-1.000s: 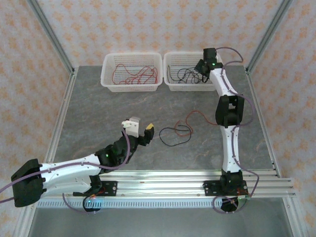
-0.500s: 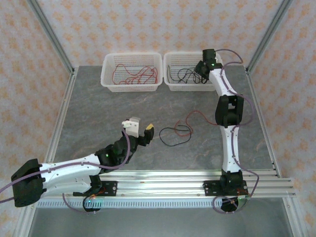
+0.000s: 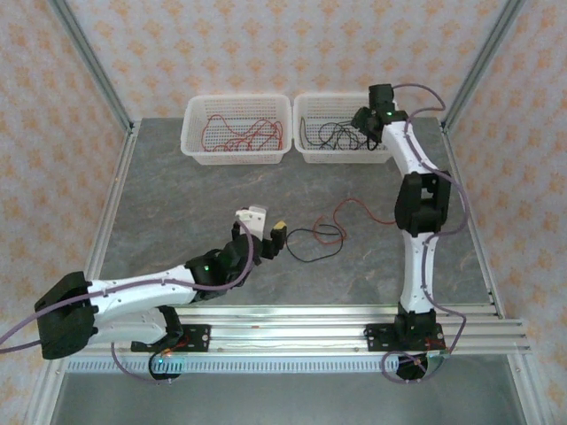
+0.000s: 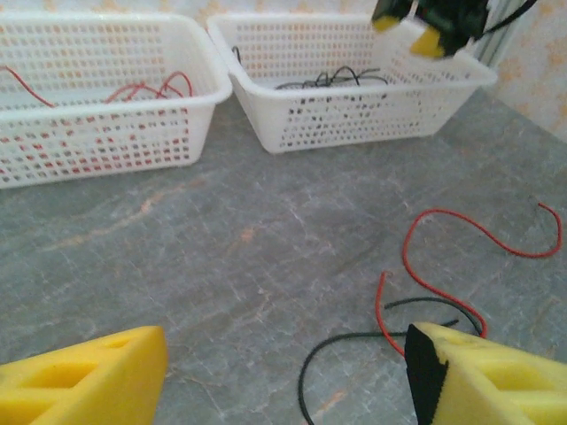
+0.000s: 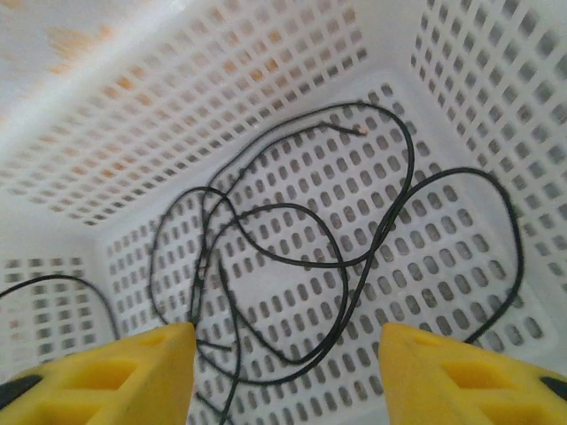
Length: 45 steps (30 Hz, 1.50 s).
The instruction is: Untangle the cables
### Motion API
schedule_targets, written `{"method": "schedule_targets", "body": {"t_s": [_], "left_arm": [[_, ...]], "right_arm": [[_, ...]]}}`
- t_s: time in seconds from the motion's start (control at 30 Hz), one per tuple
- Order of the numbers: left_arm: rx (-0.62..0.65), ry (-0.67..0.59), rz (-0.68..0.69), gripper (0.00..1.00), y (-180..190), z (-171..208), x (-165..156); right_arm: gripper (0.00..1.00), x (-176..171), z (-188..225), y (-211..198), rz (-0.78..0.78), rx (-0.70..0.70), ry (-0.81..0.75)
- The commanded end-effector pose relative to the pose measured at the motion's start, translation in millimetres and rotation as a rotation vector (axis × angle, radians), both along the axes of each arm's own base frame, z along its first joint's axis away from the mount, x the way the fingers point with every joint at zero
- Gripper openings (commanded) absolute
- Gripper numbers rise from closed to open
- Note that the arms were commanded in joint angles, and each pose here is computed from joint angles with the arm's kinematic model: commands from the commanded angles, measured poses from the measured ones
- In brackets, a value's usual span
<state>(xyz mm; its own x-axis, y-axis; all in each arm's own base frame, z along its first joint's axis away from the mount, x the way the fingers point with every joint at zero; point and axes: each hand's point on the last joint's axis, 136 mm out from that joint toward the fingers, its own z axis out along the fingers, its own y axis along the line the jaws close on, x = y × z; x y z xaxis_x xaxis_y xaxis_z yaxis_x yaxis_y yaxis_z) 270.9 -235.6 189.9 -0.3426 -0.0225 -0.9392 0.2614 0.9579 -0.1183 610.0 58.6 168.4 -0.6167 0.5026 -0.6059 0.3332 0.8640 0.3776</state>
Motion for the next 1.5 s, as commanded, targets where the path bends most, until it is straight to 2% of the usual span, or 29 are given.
{"method": "schedule_targets", "body": {"t_s": [0.0, 0.13, 0.23, 0.43, 0.67, 0.87, 1.03, 1.27, 1.47], "left_arm": [[0.026, 0.091, -0.044, 0.69, -13.6, -11.3, -4.8], [0.059, 0.187, -0.078, 0.63, -23.0, -27.1, -8.9], [0.091, 0.28, -0.125, 0.63, -31.2, -40.7, -15.8], [0.184, 0.452, -0.139, 0.6, -35.1, -67.8, -25.6], [0.18, 0.636, -0.158, 0.58, -38.6, -90.0, -32.6], [0.212, 0.72, -0.166, 0.51, -44.0, -106.8, -23.0], [0.264, 0.775, -0.194, 0.51, -53.8, -124.5, -11.1], [0.444, 0.814, -0.081, 0.47, -32.8, -148.6, 12.1], [0.491, 0.839, -0.081, 0.47, -34.6, -160.5, 23.3]], "right_arm": [[0.56, -19.0, 82.7, 4.1, 0.006, -0.03, -0.174], [0.55, -53.4, 116.2, 6.8, 0.014, -0.034, -0.232], [0.54, -81.7, 136.2, 9.5, 0.026, -0.039, -0.269], [0.54, -135.6, 159.5, 10.1, 0.055, -0.038, -0.316], [0.55, -187.6, 156.6, 6.1, 0.092, -0.039, -0.31], [0.55, -221.5, 144.3, 1.0, 0.108, -0.049, -0.295], [0.55, -243.4, 132.9, -3.0, 0.118, -0.065, -0.273], [0.55, -268.0, 112.0, -5.0, 0.138, -0.065, -0.242], [0.55, -288.1, 98.6, -12.6, 0.127, -0.087, -0.226]]}}
